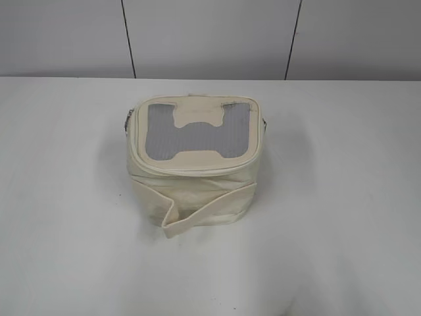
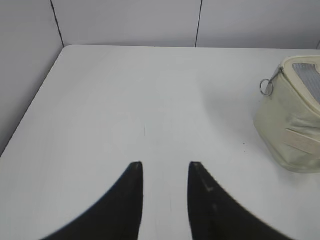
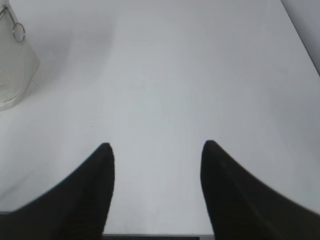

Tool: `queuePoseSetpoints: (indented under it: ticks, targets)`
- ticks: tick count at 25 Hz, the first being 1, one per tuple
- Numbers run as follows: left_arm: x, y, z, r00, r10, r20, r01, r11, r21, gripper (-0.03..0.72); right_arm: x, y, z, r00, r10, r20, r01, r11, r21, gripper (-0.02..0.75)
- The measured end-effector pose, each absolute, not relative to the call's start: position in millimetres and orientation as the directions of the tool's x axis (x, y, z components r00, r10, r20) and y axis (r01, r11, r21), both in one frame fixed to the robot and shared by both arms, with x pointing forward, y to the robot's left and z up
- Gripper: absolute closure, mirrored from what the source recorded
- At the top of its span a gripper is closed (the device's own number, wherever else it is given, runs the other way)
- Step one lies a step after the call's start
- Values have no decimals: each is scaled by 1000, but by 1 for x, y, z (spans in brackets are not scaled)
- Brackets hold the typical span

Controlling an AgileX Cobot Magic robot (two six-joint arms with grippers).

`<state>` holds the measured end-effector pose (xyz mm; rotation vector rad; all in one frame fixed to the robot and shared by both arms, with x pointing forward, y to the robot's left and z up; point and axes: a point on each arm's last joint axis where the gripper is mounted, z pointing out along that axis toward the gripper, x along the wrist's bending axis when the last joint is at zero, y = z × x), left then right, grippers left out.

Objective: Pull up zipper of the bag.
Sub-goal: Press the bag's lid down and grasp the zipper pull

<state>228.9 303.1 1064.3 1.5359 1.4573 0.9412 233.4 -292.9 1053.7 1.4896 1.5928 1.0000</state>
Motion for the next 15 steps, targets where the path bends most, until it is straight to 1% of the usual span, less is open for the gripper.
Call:
queuePoseSetpoints:
  ticks: [3, 5, 7, 10, 14, 15]
  targets:
    - [229, 303, 1064, 59, 998, -10, 402, -15, 916, 449, 233, -291, 1054, -81, 996, 21, 434, 16, 901, 301]
    - [229, 303, 1064, 59, 998, -10, 402, -15, 916, 449, 234, -286, 1055, -121, 991, 57, 435, 1, 901, 301]
    - [229, 303, 1064, 59, 998, -10, 402, -15, 916, 449, 242, -278, 1058, -204, 975, 87, 456, 16, 890, 301]
    - [229, 303, 1064, 59, 998, -10, 402, -15, 916, 449, 265, -264, 1070, -366, 923, 118, 470, 74, 880, 301]
    - [229, 303, 1064, 60, 998, -12, 402, -14, 916, 449, 318, -251, 1085, -522, 840, 150, 444, 117, 888, 301]
    - [229, 303, 1064, 62, 998, -14, 402, -12, 916, 449, 335, -249, 1086, -557, 819, 139, 441, 150, 885, 301]
